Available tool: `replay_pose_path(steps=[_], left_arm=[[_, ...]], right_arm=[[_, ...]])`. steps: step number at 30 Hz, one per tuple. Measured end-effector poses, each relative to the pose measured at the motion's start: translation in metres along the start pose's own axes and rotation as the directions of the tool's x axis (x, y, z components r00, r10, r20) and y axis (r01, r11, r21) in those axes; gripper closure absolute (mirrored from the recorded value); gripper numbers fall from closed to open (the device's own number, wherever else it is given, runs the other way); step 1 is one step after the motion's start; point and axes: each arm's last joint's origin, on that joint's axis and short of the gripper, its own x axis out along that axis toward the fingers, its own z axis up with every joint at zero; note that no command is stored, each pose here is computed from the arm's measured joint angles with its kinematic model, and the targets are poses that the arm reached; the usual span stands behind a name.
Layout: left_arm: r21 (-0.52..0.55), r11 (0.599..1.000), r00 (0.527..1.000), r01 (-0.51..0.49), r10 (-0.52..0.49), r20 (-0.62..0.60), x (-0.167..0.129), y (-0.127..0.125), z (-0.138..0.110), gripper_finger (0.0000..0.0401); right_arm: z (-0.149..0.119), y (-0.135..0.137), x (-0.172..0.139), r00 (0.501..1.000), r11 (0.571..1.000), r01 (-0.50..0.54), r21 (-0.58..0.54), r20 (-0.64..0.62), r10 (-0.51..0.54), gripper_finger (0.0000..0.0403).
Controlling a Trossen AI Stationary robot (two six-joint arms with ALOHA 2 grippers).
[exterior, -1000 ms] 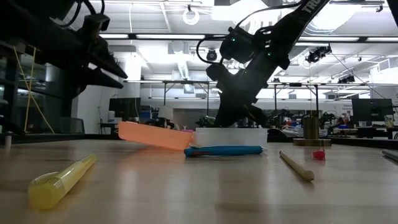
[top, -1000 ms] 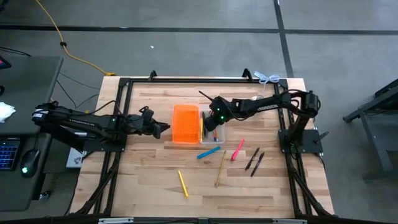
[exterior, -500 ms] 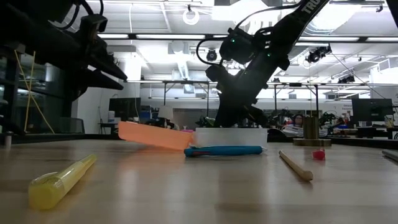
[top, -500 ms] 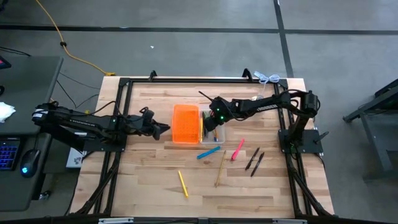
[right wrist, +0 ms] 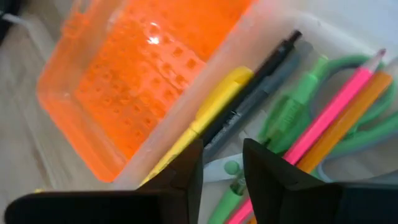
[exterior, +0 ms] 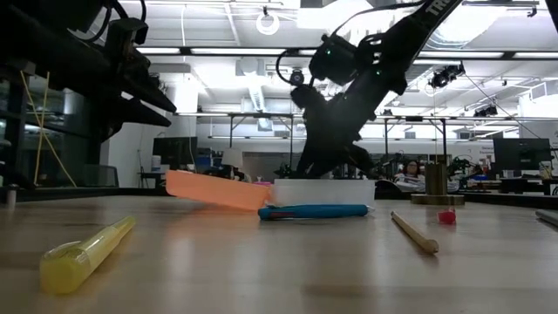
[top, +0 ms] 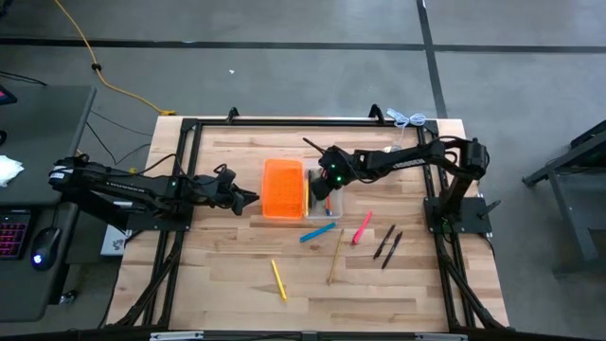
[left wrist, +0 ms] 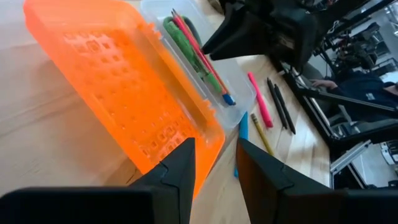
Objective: Pick & place school supplies into a supply box
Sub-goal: Put the pink pen into the supply box
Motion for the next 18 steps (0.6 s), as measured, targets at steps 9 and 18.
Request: replay_pose_path(steps=[9, 18], left_arm=[[-0.001, 1.0, 1.0, 0.003, -0.003, -0.004, 0.0, 0.0, 0.0, 0.0256], [-0.002, 1.0, 0.999, 0.027, -0.027, -0.036, 0.0, -0.001, -0.001, 0.0256]], right_arm=[[0.007, 0.013, -0.026, 0.996, 0.991, -0.069, -0.118, 0.047, 0.075, 0.0302], [0.003, 0.028, -0.056, 0.993, 0.97, -0.095, -0.224, 0.05, 0.109, 0.0305]])
